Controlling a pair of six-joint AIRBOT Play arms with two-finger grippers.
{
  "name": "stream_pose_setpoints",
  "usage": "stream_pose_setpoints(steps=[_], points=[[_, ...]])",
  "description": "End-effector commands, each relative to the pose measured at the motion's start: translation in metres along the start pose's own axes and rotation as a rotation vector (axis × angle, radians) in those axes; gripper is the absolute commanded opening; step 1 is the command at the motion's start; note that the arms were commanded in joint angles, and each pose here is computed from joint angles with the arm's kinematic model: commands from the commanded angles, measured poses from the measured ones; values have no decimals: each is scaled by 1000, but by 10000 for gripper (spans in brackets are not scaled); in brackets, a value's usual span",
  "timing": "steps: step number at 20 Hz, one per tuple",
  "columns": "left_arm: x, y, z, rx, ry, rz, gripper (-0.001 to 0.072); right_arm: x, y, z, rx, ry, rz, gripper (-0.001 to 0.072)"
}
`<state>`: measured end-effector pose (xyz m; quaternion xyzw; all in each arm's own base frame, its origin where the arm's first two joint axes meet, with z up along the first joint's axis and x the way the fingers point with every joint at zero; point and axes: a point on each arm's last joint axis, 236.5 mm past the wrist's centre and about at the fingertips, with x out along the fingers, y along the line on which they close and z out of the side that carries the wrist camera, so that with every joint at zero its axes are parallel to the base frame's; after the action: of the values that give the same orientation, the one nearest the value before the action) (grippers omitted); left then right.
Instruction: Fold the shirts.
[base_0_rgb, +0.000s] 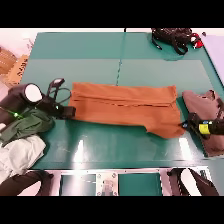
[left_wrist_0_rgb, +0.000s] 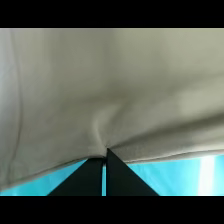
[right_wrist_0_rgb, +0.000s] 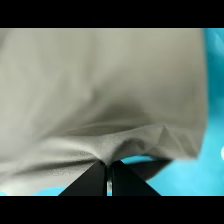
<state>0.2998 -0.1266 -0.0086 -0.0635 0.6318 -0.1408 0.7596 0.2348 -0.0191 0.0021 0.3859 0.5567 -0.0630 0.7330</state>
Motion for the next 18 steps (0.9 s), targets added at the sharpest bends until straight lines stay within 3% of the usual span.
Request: stream_pose_setpoints(steps=[1, 9, 12, 14, 16, 18], points=[[-17, -10, 51, 43, -103, -6, 18, -13, 54, 40, -82, -82, 108, 19], [39, -11, 171, 70, -144, -11, 20, 75, 87, 135, -114, -2, 86, 20], [71, -24, 210, 69, -207, -87, 47, 117, 81, 170, -87, -11, 68, 25], [83, -20, 225, 47, -251, -92, 583, 129, 80, 191, -86, -31, 70, 218], [72, -7, 241, 42, -313, -64, 605, 114, 85, 209, -148, -56, 81, 360], [46, 12, 258, 20, -352, -52, 606, 88, 78, 215, -210, -25, 65, 586]])
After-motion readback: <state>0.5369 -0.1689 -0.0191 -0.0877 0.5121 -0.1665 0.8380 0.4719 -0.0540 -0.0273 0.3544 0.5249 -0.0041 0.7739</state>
